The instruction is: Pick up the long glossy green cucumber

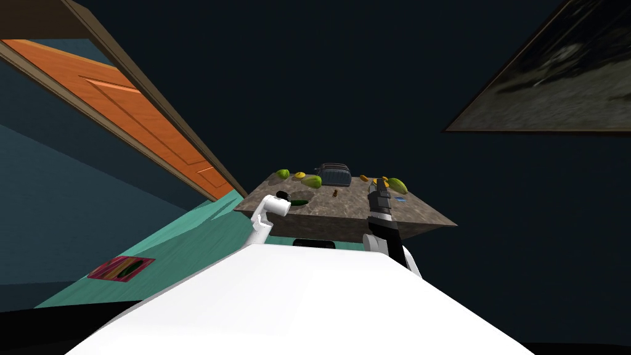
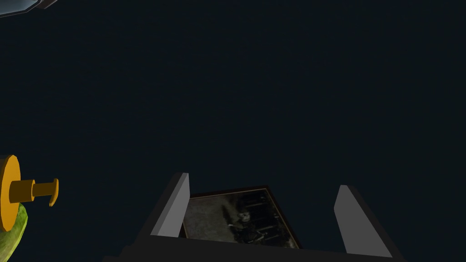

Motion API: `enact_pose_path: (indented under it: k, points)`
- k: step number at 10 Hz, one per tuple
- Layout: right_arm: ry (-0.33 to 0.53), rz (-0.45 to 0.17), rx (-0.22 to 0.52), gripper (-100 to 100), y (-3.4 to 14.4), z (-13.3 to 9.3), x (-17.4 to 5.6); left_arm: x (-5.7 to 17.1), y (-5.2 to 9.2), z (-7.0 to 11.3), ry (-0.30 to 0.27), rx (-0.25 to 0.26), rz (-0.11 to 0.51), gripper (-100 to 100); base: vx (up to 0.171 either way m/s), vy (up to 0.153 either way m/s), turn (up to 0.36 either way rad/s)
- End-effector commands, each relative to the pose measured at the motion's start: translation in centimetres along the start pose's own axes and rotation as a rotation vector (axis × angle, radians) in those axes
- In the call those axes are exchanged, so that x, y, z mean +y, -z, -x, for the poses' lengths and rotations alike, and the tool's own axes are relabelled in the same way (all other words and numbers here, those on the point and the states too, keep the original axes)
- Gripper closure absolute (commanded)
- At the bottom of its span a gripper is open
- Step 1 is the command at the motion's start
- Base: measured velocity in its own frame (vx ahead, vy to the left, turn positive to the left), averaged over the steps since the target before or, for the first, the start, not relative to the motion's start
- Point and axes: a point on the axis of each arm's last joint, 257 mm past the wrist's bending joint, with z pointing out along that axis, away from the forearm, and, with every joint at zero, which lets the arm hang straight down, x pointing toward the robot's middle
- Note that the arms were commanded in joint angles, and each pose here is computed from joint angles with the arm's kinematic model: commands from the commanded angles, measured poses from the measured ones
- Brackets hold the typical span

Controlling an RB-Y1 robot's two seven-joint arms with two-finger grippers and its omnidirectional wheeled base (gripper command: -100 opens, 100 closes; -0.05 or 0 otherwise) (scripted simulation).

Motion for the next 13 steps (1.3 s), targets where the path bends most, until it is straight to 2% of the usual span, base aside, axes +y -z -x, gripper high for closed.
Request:
enact_pose_path:
  k: [1,4,5,7,8,12,13]
  points:
    - [0.0,0.0,0.0,0,0.0,0.0,0.0,-0.4,-0.4,-1.1,-0.013,0.017,0.025,-100,-0.018,-0.006,0.031]
    - [0.0,0.0,0.0,0,0.0,0.0,0.0,-0.7,-1.2,-3.4,-0.044,0.046,0.094,-100,-0.022,-0.005,0.033]
    - [0.0,0.0,0.0,0,0.0,0.0,0.0,-1.4,-1.1,-3.6,-0.046,0.048,0.082,-100,-0.014,0.001,0.006]
    - [0.0,0.0,0.0,0,0.0,0.0,0.0,-1.4,-1.5,-5.0,-0.067,0.066,0.134,-100,-0.016,0.005,0.023]
    - [0.0,0.0,0.0,0,0.0,0.0,0.0,-2.2,-1.5,-5.2,-0.072,0.065,0.127,-100,-0.014,0.004,0.009]
    - [0.0,0.0,0.0,0,0.0,0.0,0.0,-2.9,-1.7,-7.3,-0.106,0.086,0.199,-100,-0.016,0.009,0.016]
    - [0.0,0.0,0.0,0,0.0,0.0,0.0,-3.4,-1.9,-7.3,-0.111,0.08,0.201,-100,-0.021,0.012,0.004]
